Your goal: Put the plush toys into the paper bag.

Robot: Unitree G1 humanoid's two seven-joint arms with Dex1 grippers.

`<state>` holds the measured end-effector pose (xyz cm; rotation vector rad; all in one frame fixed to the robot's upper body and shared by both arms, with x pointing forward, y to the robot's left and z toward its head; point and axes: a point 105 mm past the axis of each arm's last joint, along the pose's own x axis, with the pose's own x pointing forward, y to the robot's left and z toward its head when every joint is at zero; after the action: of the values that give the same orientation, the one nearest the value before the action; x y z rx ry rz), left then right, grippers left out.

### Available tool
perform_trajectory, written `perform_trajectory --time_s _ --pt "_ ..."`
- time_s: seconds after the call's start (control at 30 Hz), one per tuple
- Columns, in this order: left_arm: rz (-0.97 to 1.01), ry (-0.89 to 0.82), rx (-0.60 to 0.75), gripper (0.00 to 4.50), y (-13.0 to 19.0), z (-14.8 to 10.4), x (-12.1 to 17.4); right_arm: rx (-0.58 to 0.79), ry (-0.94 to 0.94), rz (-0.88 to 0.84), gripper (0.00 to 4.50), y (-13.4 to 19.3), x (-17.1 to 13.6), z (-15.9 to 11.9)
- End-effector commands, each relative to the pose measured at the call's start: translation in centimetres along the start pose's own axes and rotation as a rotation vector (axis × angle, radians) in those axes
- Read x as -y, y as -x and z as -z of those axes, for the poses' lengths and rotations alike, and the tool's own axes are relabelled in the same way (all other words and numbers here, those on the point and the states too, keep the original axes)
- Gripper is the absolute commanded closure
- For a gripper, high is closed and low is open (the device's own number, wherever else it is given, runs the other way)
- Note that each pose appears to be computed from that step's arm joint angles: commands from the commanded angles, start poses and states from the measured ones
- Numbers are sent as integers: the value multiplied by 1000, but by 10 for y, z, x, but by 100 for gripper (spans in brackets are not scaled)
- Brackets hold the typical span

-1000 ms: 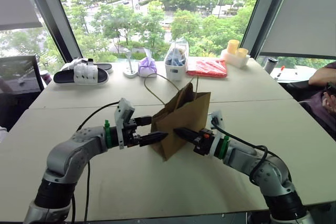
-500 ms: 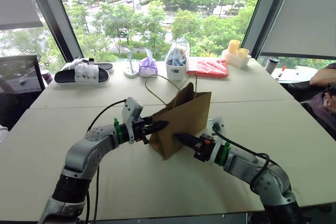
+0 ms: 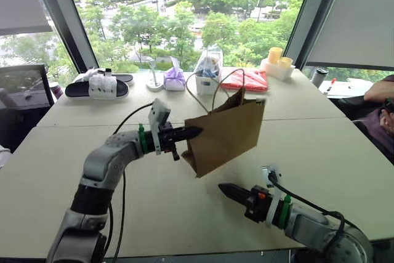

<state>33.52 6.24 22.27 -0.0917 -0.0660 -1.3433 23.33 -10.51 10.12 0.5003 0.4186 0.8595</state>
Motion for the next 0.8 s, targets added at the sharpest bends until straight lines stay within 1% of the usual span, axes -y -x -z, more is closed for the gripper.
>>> perform_trajectory --time_s 0.03,0.23,0.3,0.37,0.43,0.47,0.5,0.53,0.63,0.73,0.77,0.8 --pt "136 -67 -47 446 -15 0 -10 23 27 -36 450 5 -12 -6" --pt "205 -106 -151 446 -30 20 -32 39 12 -7 450 7 -16 0" --pt "160 -96 -145 446 -36 20 -45 53 -3 9 450 9 -19 3" --pt "172 -113 -211 446 -36 33 -46 54 3 35 450 11 -21 6" --pt "204 -128 -241 446 -35 38 -45 69 -1 55 450 15 -21 5" --pt "220 -122 -246 395 -35 37 -43 72 -2 62 450 16 -20 6" --pt "228 -130 -250 360 -35 36 -43 70 -2 68 450 17 -19 6" --pt "232 -135 -252 314 -35 35 -43 67 -1 72 450 18 -18 7" --pt "231 -160 -248 169 -36 31 -44 70 5 63 450 16 -16 4" --pt "172 -194 -242 31 -33 27 -51 64 20 38 450 10 -16 0" --pt "158 -200 -246 5 -30 26 -54 59 27 31 450 9 -16 -1" --pt "152 -204 -251 5 -29 25 -55 55 31 27 450 8 -16 -1"
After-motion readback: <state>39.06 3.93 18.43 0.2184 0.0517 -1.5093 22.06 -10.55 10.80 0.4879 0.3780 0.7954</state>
